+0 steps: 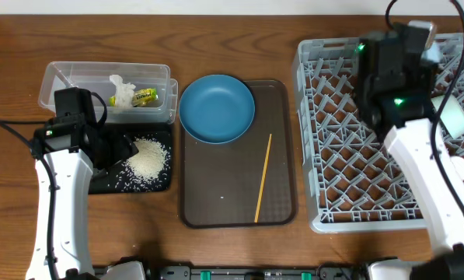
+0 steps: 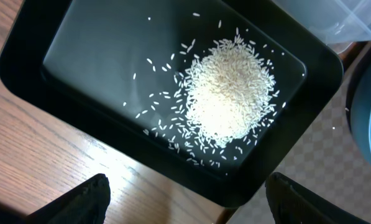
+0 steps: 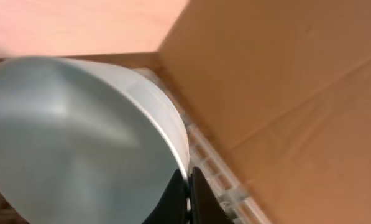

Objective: Sort waste into correct bins and load items into the dishwasher rack
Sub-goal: 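Carry the light-blue bowl with right gripper into the rack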

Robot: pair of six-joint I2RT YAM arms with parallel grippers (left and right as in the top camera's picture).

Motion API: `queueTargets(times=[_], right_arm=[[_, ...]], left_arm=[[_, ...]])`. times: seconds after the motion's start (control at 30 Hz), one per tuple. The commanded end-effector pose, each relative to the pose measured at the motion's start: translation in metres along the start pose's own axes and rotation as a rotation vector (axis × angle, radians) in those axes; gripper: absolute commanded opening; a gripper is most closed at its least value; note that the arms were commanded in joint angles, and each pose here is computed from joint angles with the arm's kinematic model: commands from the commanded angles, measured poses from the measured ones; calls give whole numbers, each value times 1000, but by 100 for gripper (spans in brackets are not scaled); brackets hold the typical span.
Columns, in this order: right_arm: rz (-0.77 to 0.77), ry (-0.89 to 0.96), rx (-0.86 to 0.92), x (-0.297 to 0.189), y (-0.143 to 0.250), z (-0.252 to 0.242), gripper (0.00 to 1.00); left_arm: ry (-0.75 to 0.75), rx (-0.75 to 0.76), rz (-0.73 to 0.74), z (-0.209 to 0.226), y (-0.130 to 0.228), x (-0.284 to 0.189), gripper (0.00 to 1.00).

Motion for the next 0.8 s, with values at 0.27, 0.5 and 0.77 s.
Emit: queueTargets(times=[0.27, 0.5, 0.77], right_arm=[[60, 195, -416, 58, 17, 4, 1], [146, 192, -500, 72, 59, 22, 1], [230, 113, -450, 64, 96, 38, 1]], left_arm=[[-21, -5, 3, 4, 1, 1, 82], [-21, -5, 3, 4, 1, 1, 82], [-21, -5, 3, 4, 1, 1, 82]])
Point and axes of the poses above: each gripper's point midway between its finger pads, its own x axis out along the fingers, its own z axis along the line the jaws close on, y = z × x, the point moved 1 cm from there along -x, back along the fingers, and after that the axes turned 11 degrees about x, right-handed, at the moved point
